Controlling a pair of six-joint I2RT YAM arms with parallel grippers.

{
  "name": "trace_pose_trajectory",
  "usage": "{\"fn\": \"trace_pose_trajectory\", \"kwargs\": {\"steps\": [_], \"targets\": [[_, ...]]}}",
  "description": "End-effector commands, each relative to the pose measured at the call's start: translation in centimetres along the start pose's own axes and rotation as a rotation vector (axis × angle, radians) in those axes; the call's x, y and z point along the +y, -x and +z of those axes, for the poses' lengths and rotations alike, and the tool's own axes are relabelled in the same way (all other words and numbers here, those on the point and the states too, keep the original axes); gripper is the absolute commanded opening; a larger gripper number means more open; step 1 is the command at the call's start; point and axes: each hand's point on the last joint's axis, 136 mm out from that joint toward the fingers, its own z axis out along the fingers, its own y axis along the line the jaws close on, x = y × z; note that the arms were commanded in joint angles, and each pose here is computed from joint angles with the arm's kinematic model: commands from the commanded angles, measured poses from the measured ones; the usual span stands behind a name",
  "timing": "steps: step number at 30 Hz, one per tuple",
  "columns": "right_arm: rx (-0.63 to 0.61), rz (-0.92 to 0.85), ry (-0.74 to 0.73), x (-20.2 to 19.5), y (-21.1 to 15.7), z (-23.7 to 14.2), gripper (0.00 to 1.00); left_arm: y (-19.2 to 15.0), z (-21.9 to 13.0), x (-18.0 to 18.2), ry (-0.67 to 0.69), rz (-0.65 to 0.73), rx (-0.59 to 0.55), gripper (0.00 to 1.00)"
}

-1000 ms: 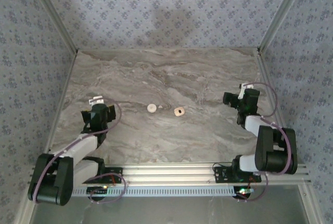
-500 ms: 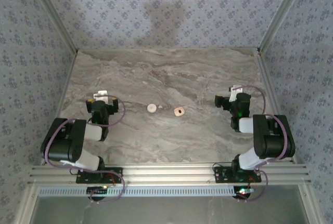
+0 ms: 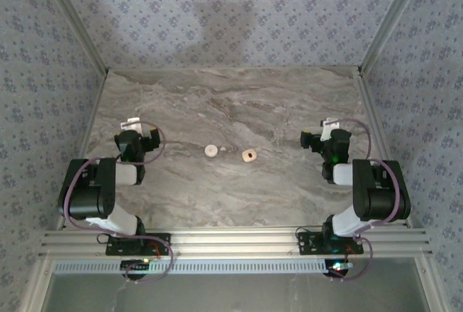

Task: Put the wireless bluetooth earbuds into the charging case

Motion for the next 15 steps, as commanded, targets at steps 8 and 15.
{"fn": "trace_pose_trajectory", "kwargs": {"steps": [8,15], "targets": [[-0.036,-0.007,0.000,-0.11,1.25,0.30,1.00,1.19,0.11,-0.70,-0.030,0.005,-0.022,1.00],[-0.035,-0.005,0.001,-0.14,1.22,0.30,1.00,1.21,0.19,-0.64,-0.048,-0.007,-0.019,1.00]]}}
